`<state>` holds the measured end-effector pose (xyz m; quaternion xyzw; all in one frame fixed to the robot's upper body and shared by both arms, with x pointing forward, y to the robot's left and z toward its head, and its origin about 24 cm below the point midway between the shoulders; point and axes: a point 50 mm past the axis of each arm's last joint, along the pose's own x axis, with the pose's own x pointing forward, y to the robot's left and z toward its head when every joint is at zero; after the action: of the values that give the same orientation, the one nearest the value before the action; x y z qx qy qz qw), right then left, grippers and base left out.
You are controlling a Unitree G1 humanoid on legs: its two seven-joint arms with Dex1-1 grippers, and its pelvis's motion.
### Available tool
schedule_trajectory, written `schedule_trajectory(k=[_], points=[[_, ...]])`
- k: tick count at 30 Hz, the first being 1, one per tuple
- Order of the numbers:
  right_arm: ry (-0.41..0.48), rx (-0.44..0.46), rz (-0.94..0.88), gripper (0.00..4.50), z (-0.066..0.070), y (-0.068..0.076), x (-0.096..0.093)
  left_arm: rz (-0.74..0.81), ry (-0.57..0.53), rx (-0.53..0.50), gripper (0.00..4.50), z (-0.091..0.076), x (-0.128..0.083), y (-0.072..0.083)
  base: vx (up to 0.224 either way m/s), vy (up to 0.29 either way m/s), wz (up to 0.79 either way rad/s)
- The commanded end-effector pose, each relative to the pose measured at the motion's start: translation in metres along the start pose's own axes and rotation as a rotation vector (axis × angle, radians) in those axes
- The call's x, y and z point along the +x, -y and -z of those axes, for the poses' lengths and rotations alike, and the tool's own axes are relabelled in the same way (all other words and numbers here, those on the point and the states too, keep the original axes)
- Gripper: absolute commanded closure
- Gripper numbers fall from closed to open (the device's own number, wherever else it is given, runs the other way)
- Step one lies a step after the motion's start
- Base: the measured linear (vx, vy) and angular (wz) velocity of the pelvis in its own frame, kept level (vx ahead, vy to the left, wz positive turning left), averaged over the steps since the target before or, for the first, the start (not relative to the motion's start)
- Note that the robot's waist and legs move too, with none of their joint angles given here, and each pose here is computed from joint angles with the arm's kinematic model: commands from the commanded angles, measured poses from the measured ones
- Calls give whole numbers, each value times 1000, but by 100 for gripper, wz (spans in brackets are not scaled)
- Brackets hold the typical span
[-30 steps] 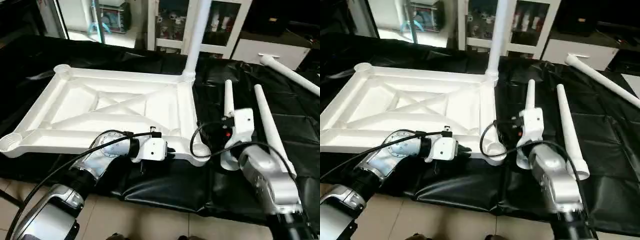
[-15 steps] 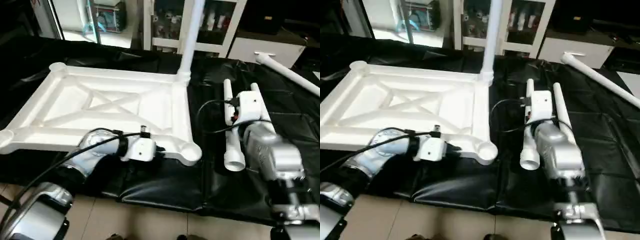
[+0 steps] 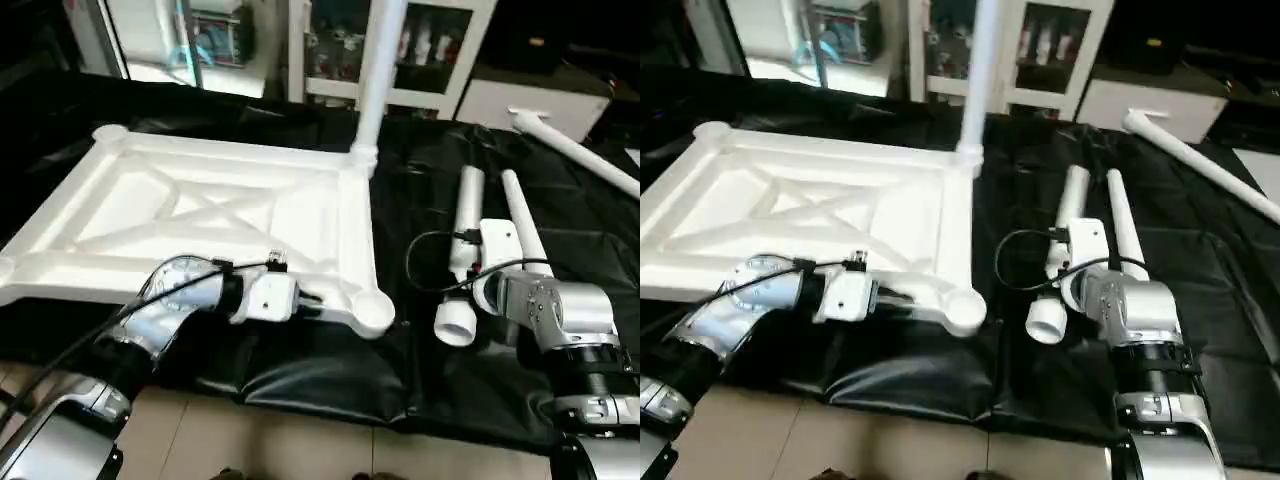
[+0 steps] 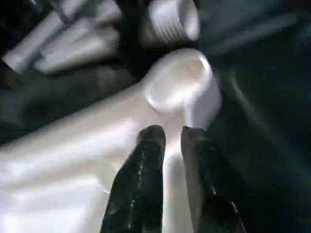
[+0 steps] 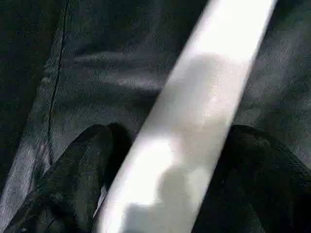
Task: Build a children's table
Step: Pick table leg
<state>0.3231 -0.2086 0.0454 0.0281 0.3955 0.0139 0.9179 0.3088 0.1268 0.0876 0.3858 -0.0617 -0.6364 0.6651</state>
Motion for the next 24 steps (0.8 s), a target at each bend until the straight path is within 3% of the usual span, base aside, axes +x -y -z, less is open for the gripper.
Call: schedule_trajectory(k=[1,8,14,16,19,24], points=[[-100,42,1,68,18,4,5,18,19,40,351,-7,-1,-5,0,0,0],[-128,134,-12,132,22,9,8,22,14,43,289,-9,-4,-9,0,0,0],[-128,200,-12,170,26,12,9,-177,51,-27,249,-14,-12,-37,0,0,0],[-90,212,-6,183,23,13,9,-295,74,-84,231,-17,-16,-52,0,0,0],[-49,224,-13,200,17,12,8,-386,92,-131,208,-19,-18,-62,0,0,0],[172,261,-97,244,-7,11,-1,-694,180,-359,156,-26,-23,-93,0,0,0]])
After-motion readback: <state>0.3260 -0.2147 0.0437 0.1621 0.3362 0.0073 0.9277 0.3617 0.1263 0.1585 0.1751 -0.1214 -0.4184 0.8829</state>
